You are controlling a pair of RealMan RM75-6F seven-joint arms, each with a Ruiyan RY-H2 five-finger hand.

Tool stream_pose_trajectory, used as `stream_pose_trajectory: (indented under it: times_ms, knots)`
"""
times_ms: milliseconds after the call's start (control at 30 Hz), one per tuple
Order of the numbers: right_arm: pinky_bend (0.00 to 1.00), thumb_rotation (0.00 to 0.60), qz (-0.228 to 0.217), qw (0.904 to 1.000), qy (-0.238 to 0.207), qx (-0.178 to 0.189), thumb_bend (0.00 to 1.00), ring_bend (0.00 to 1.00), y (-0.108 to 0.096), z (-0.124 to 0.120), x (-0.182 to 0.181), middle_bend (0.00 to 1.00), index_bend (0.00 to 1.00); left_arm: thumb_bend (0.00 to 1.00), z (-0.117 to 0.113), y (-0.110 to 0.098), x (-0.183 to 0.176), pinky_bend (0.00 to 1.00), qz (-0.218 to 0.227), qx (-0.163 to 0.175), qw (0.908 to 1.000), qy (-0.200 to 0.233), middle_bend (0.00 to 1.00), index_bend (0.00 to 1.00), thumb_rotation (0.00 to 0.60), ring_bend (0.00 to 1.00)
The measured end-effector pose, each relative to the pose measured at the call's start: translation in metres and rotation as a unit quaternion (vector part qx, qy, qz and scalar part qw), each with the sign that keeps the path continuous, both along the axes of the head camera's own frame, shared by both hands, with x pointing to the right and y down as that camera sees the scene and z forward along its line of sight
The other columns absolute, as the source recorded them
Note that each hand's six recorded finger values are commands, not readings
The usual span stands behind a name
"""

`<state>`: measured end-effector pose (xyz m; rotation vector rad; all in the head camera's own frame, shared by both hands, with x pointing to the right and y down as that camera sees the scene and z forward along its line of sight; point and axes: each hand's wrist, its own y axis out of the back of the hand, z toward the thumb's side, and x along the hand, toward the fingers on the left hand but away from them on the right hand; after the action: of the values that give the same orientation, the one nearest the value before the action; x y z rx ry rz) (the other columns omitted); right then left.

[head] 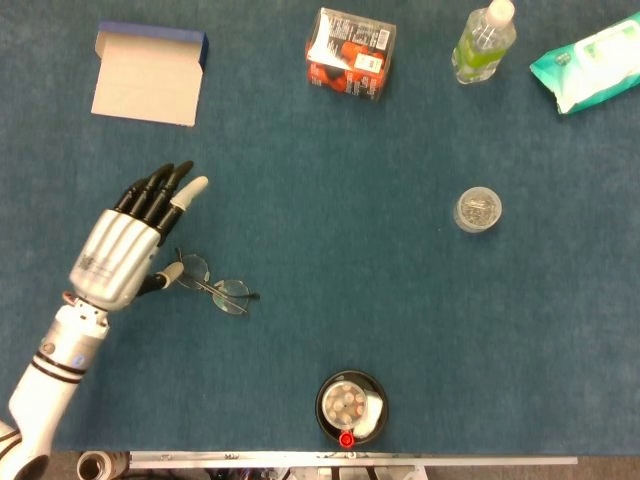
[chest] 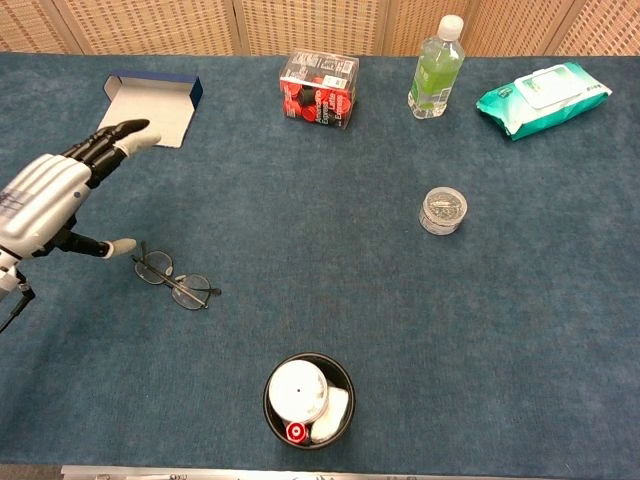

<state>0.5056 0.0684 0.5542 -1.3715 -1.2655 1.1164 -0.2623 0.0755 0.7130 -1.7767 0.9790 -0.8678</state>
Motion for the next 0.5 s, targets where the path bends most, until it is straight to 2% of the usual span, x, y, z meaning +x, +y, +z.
stream_pose_trajectory:
  times_ms: [267,400,500]
  knots:
    - [0.23,0.6,0.002,1.0,0.004,0.004,0.17,0.26,0.0,0.0,0.0,0.37,0.46,0.02,-0.053,-0.006,-0.023,0.15,-0.021,0.037,0.999,-0.015,0.0,0.02,0.6,0.02]
    - [0.23,0.6,0.002,0.9999,0.008,0.008,0.17,0.26,0.0,-0.001,0.0,0.37,0.46,0.02,-0.076,-0.009,-0.041,0.15,-0.034,0.044,0.9979,-0.033,0.0,0.03,0.6,0.02]
    - [0.23,0.6,0.001,0.9999,0.011,0.011,0.17,0.26,0.001,-0.001,-0.001,0.37,0.46,0.02,-0.09,-0.009,-0.055,0.15,-0.043,0.051,0.9963,-0.054,0.04,0.05,0.6,0.05]
